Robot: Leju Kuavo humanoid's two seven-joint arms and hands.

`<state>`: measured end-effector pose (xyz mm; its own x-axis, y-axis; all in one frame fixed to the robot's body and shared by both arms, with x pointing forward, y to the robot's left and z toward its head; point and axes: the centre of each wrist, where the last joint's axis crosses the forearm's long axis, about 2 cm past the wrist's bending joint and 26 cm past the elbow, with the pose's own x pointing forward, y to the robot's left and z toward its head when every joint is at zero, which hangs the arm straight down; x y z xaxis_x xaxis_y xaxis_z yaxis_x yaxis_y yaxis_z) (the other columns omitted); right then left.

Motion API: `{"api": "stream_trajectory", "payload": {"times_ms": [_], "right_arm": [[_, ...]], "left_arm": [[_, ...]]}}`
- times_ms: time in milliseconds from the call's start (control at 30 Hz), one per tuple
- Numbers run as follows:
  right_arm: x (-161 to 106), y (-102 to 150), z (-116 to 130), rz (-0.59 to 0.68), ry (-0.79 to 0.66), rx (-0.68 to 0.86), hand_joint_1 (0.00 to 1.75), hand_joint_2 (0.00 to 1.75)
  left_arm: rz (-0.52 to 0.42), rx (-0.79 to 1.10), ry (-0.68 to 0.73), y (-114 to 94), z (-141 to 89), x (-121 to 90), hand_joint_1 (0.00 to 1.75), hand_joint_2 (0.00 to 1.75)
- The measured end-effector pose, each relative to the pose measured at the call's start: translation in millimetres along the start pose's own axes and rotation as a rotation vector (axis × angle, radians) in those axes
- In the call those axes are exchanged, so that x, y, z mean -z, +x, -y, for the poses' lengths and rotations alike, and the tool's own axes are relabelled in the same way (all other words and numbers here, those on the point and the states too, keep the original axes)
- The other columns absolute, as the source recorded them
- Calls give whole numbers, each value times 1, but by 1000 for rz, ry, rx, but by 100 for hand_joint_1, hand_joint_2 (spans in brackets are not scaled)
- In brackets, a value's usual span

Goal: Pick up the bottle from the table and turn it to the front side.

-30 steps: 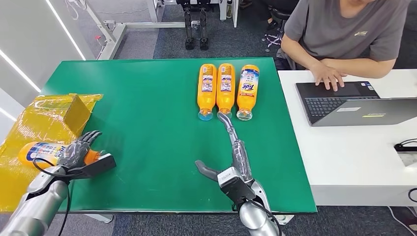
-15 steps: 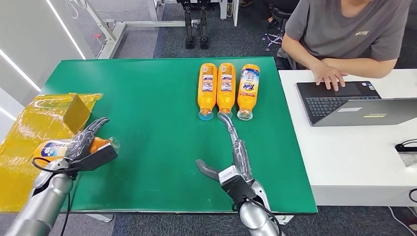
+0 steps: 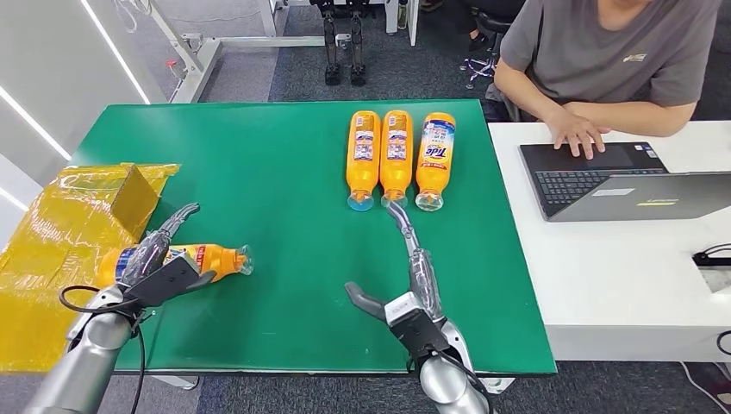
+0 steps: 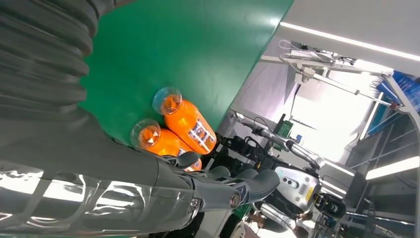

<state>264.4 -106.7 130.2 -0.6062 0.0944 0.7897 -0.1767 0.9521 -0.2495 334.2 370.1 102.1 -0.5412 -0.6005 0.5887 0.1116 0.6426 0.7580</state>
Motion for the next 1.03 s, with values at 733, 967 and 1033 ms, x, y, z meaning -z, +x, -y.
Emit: {"api": "stream_trajectory", "payload": {"times_ms": [733,967,1033], "right_arm": [[4,-2,-9,-5,26,51,0,175],[1,-1,-9,18,-54,43,0,175],[-1,0,-9,26,-71,37,0,175]], "left_arm": [[297,-452,566,88,-5,58,0,175],[376,-913,672,131,24,95,0,175],[393,-1031,662,140,31,103,0,175]]}}
